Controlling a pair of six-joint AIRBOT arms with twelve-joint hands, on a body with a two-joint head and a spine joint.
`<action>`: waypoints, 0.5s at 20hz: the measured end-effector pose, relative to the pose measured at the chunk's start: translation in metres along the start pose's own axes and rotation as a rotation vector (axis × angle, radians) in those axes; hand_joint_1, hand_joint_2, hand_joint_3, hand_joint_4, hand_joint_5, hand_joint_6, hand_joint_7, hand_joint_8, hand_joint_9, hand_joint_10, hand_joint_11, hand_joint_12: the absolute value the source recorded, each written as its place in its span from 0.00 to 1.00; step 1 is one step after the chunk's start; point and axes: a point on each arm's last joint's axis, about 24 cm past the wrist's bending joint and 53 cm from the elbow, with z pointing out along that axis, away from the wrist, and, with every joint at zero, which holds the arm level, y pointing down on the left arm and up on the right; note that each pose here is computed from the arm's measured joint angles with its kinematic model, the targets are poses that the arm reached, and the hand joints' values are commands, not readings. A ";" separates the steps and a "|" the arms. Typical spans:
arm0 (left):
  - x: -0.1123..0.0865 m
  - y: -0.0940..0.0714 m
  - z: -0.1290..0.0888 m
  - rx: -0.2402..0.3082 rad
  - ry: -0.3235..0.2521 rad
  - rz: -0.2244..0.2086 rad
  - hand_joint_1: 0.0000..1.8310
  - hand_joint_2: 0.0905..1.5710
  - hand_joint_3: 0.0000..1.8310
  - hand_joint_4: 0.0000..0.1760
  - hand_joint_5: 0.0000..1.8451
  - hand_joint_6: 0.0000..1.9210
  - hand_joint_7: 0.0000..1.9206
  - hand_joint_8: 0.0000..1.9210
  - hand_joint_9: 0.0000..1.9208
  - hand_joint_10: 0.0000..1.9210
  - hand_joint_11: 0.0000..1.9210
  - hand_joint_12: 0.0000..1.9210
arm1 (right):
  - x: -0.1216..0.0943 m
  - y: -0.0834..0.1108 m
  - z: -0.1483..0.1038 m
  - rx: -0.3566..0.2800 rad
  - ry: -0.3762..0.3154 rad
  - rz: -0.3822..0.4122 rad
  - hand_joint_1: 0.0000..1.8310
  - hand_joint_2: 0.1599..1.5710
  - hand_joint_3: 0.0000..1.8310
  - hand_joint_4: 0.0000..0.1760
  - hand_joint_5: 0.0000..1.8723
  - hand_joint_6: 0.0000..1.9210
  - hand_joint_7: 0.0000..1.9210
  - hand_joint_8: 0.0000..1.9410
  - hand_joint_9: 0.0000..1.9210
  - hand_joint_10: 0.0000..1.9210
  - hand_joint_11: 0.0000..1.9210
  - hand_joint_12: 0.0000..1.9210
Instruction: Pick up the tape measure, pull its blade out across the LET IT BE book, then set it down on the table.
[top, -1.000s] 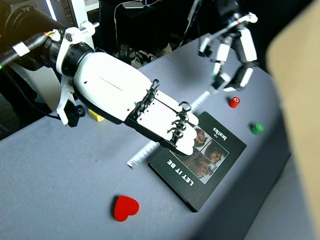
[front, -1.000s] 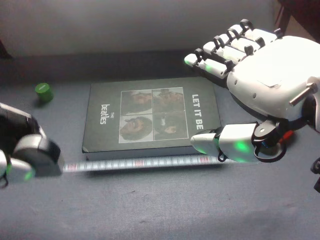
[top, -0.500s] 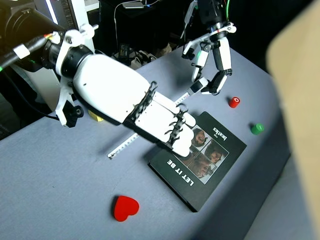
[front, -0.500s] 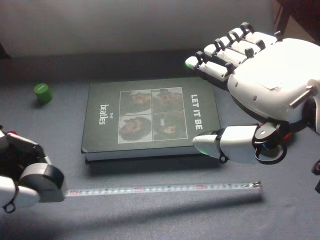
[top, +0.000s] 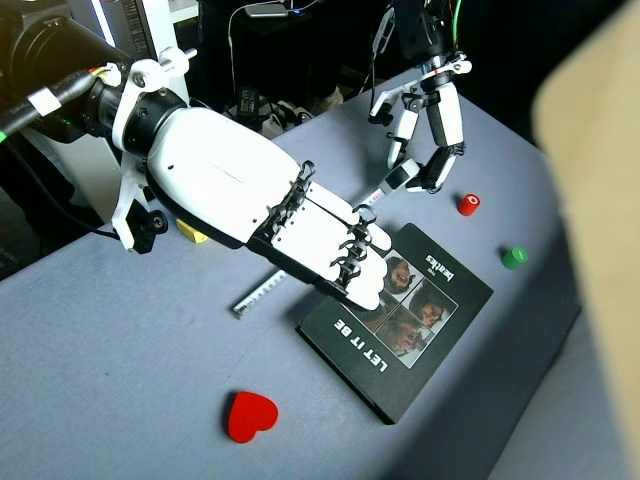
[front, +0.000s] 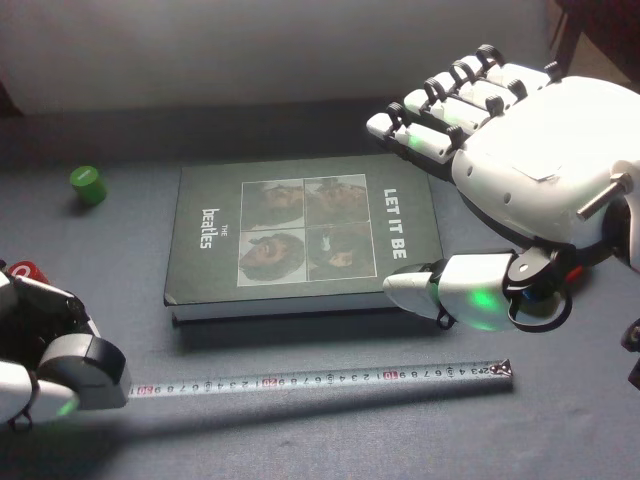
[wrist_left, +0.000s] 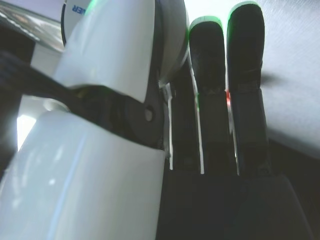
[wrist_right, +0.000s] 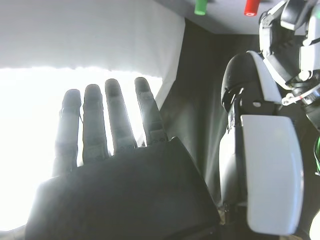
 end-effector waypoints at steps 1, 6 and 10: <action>0.002 0.001 0.000 -0.004 0.004 0.002 0.65 0.78 0.00 0.00 0.36 0.74 0.42 0.66 0.38 0.46 0.33 0.60 | 0.000 0.000 0.000 0.000 0.000 0.000 0.09 0.64 0.00 0.44 0.00 0.00 0.00 0.00 0.01 0.00 0.02 0.01; 0.005 0.001 0.000 0.000 0.008 0.011 0.49 0.72 0.00 0.00 0.38 0.05 0.40 0.00 0.39 0.02 0.21 0.42 | 0.000 0.000 0.000 0.000 0.000 0.000 0.09 0.65 0.00 0.44 0.00 0.00 0.00 0.00 0.01 0.00 0.02 0.02; 0.005 -0.001 -0.001 0.009 0.004 0.011 0.33 0.68 0.00 0.00 0.29 0.00 0.31 0.00 0.30 0.00 0.13 0.39 | 0.001 0.000 0.000 0.000 0.001 -0.001 0.08 0.65 0.00 0.44 0.00 0.00 0.00 0.00 0.01 0.00 0.02 0.02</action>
